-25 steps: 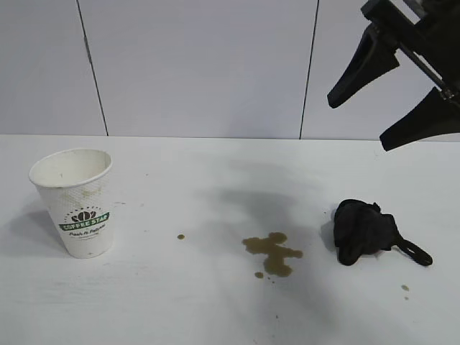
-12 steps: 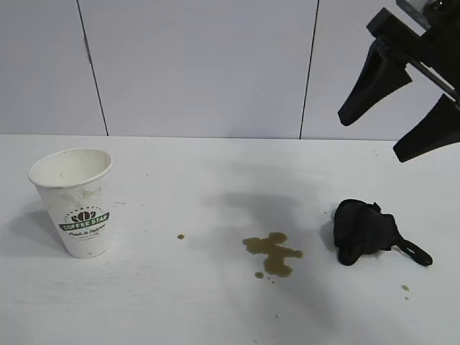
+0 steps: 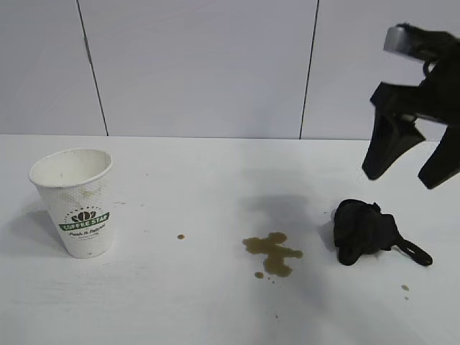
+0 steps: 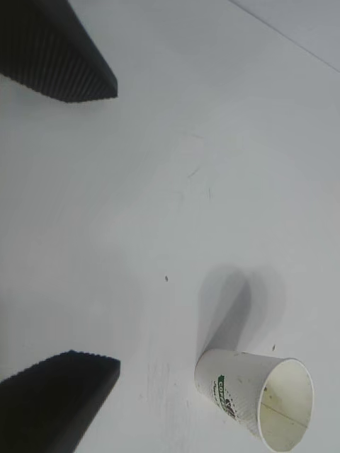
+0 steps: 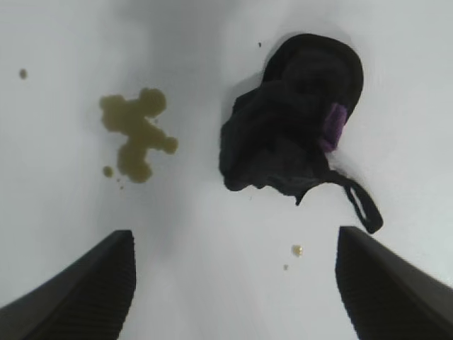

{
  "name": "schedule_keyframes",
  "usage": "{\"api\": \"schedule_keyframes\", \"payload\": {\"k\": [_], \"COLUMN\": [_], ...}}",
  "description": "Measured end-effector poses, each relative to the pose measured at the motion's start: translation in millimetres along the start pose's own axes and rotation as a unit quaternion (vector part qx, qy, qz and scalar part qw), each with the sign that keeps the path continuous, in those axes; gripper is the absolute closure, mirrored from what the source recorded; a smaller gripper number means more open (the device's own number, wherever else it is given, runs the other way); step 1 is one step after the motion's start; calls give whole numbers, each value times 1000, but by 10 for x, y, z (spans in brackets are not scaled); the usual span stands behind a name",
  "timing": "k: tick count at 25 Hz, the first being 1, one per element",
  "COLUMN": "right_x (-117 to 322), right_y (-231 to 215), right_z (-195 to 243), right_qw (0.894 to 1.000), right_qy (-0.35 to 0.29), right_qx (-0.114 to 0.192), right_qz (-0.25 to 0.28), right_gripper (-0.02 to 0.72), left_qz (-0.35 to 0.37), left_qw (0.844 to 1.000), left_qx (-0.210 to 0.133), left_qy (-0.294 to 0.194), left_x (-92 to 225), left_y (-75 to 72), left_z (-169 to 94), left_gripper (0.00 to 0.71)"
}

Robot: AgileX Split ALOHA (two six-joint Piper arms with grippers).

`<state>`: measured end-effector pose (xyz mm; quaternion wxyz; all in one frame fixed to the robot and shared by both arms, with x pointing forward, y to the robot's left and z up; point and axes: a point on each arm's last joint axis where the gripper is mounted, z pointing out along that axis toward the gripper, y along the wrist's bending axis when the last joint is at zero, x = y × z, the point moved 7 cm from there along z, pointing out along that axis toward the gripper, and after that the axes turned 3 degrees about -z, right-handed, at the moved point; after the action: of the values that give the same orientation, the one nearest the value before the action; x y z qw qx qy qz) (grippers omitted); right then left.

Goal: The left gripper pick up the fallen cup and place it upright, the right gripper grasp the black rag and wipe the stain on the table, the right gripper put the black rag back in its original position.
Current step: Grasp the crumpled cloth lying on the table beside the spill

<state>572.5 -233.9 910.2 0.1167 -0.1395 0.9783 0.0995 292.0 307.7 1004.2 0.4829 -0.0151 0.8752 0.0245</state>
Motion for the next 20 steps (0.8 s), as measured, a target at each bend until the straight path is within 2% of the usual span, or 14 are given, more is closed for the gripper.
{"api": "schedule_keyframes", "payload": {"k": [6,15,17,19,20], "right_x": [-78,-174,-193,-223,-239], "right_y": [-163,-253,-247,-239,-235], "right_z": [431,835,841,824,810], "right_qw": [999,998,997,997,996], "right_qy": [19,11,5,3,4], "right_qx": [32,31,28,26,24], "right_qz": [23,54,70,79,80], "right_gripper": [162,167,253,471,554], "left_qz": [0,-1,-1,-1,-1], "left_qw": [1000,1000,1000,1000,1000], "left_qx": [0,0,0,0,0], "left_qy": [0,0,0,0,0], "left_x": [0,0,0,0,0], "left_y": [0,0,0,0,0], "left_z": [0,0,0,0,0], "left_gripper": [24,24,24,24,24]}}
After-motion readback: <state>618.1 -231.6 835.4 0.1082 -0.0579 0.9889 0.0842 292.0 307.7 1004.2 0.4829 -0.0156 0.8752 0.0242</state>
